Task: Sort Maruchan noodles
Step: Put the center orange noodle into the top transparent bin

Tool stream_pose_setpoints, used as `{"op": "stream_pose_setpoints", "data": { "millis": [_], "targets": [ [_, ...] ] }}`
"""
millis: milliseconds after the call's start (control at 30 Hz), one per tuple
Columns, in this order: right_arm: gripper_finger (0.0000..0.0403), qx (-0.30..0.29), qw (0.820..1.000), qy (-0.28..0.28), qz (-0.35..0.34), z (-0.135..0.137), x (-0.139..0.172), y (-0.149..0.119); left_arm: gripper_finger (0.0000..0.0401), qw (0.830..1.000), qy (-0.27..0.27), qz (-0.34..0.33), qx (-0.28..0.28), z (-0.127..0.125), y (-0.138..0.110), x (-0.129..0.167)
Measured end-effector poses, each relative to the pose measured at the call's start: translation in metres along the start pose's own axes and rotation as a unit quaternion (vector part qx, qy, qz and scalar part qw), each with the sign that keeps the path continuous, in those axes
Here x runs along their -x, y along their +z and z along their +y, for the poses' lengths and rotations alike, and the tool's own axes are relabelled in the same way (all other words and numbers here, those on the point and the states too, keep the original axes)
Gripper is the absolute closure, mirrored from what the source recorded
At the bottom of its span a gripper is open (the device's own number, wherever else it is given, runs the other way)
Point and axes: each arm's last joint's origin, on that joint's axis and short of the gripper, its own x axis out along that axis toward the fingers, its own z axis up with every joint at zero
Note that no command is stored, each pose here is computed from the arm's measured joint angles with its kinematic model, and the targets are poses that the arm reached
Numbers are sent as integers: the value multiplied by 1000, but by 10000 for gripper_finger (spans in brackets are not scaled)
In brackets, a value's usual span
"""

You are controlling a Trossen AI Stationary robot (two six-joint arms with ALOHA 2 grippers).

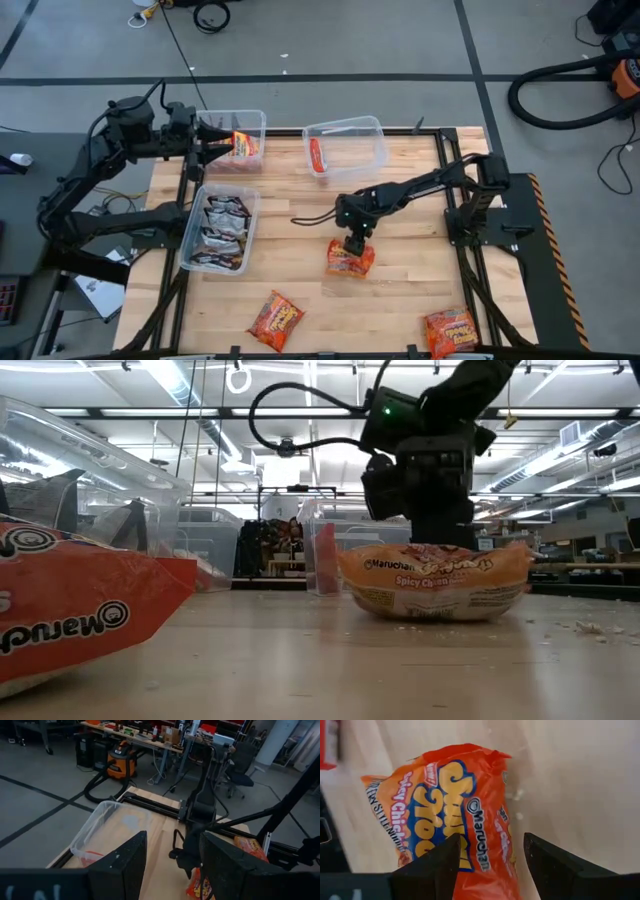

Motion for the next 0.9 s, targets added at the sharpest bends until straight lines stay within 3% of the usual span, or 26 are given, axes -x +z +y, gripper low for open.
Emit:
{"op": "stream_pose_setpoints", "data": {
  "millis": [167, 300, 400, 533, 600, 800, 900],
  "targets": [
    [192, 5, 1000, 20, 16, -2, -9, -9, 213, 1000, 3, -1, -14, 0, 0, 0],
    [221, 30, 999, 2, 9, 0, -13, -11, 213, 999, 21, -3, -28, 1, 0, 0],
    [274, 44, 999, -11, 0, 2, -13, -11, 213, 999, 32, -5, -36, 2, 0, 0],
    [375, 32, 999, -27, -11, 3, -11, -8, 213, 999, 34, -5, -37, 2, 1, 0],
    [385, 26, 999, -44, -16, 7, -6, -3, 213, 999, 34, -5, -39, 2, 1, 0],
    [387, 58, 983, -162, -58, 48, 48, 32, 213, 998, 35, -4, -52, 2, 0, 0],
    [387, 62, 969, -209, -115, 74, 89, 51, 213, 998, 35, -4, -56, 2, 1, 0]
  ]
}}
